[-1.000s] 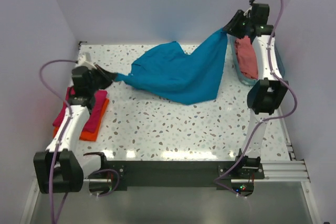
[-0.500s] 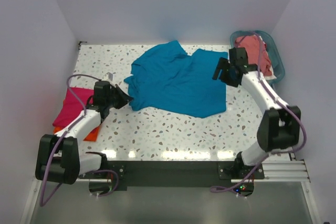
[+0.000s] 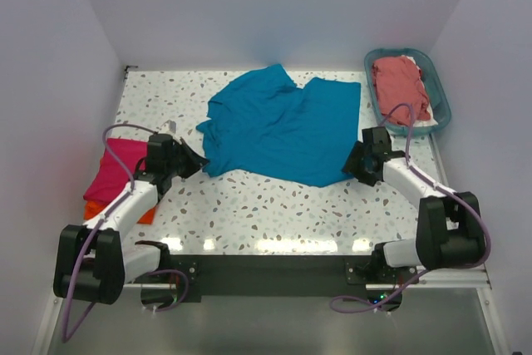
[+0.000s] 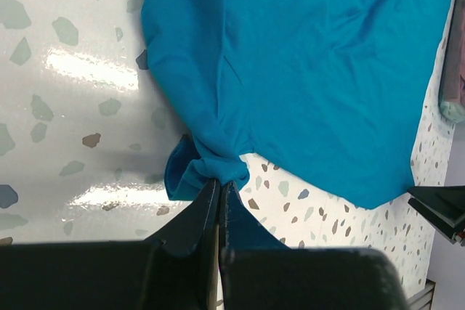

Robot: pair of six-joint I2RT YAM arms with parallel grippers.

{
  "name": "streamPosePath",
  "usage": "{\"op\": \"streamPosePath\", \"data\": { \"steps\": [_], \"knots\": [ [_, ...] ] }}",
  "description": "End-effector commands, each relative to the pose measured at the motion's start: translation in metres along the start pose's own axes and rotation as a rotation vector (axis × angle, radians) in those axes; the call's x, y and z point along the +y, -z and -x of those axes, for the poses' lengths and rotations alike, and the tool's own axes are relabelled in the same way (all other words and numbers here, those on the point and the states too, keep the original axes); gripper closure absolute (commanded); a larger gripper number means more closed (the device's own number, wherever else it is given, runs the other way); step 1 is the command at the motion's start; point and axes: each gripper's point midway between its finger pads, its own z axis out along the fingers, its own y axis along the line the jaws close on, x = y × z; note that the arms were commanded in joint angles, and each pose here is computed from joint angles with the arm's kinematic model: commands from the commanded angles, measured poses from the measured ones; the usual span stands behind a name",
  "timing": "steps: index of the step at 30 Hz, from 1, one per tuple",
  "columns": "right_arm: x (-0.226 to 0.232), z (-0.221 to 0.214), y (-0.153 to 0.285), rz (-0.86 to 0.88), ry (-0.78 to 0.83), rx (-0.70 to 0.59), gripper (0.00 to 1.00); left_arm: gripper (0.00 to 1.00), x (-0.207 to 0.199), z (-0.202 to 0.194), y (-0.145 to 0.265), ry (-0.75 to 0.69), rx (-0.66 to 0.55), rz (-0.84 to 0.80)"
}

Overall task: Fold and stack the t-shirts
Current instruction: Flatten the tshirt out

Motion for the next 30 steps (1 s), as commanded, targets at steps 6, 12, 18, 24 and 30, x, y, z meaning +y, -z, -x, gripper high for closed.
{"op": "streamPosePath", "data": {
  "steps": [6,12,18,24,30],
  "knots": [
    [0.016,0.027,-0.025,0.031,-0.068,-0.105,0.41,1.0,-0.005,0.012,0.005,-0.018,-0.034,0.01],
    [0.019,0.033,-0.034,0.013,-0.046,-0.092,0.86,1.0,-0.014,0.029,0.008,-0.062,-0.053,0.02],
    [0.03,0.077,0.054,0.071,0.014,-0.243,1.0,1.0,-0.036,0.058,0.046,-0.123,-0.147,0.022],
    [0.037,0.113,0.181,0.175,0.069,-0.438,1.0,1.0,-0.074,0.092,0.127,-0.147,-0.325,-0.027],
    [0.069,0.14,0.231,0.284,0.115,-0.467,1.0,1.0,-0.115,0.129,0.183,-0.132,-0.488,-0.114]
  ]
}}
